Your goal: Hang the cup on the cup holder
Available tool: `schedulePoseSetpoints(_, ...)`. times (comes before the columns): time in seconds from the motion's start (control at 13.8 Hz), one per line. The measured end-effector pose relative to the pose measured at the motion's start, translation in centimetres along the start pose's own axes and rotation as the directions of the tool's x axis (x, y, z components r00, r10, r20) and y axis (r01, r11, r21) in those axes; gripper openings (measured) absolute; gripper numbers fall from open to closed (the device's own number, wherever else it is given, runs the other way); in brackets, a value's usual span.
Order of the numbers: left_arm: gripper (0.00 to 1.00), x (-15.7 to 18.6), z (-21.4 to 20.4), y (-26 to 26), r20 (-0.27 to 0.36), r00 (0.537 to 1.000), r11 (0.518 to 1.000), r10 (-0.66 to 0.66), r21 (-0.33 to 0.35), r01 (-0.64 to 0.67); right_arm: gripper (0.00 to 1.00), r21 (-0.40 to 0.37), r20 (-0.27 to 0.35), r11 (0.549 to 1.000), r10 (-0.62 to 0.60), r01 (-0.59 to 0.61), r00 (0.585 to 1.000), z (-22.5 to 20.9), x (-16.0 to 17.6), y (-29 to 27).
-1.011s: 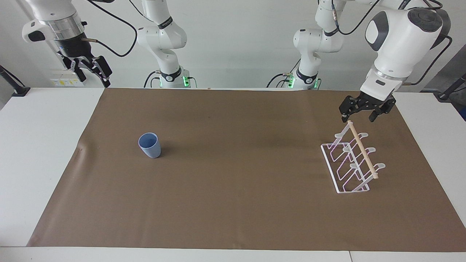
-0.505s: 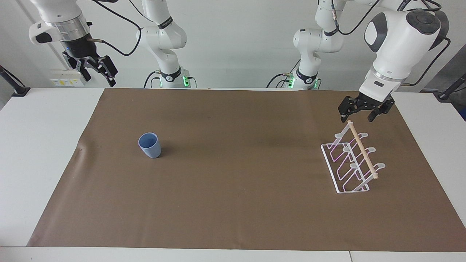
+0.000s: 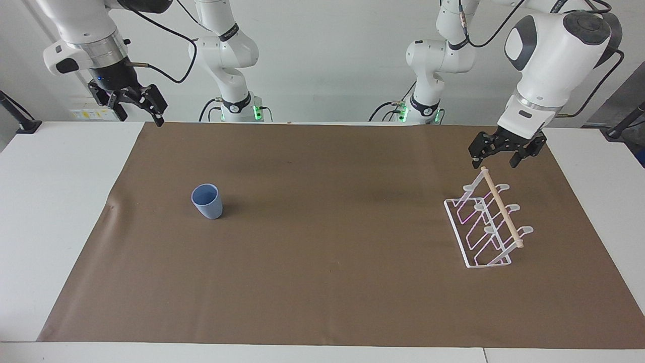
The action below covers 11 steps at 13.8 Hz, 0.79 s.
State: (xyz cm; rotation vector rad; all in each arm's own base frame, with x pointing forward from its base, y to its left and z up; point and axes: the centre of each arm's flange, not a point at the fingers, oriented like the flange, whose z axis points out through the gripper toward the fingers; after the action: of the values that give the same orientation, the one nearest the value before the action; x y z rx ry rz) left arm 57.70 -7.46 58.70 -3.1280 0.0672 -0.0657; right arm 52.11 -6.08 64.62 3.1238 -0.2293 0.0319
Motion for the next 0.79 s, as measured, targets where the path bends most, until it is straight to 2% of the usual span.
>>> schedulePoseSetpoints(0.79, 1.0, 0.01, 0.21, -0.92, 0.005, 1.0, 1.0, -0.016, 0.001, 0.016, 1.0, 0.0, 0.016, 1.0, -0.014, 0.014, 1.0, 0.65, -0.25, -0.06)
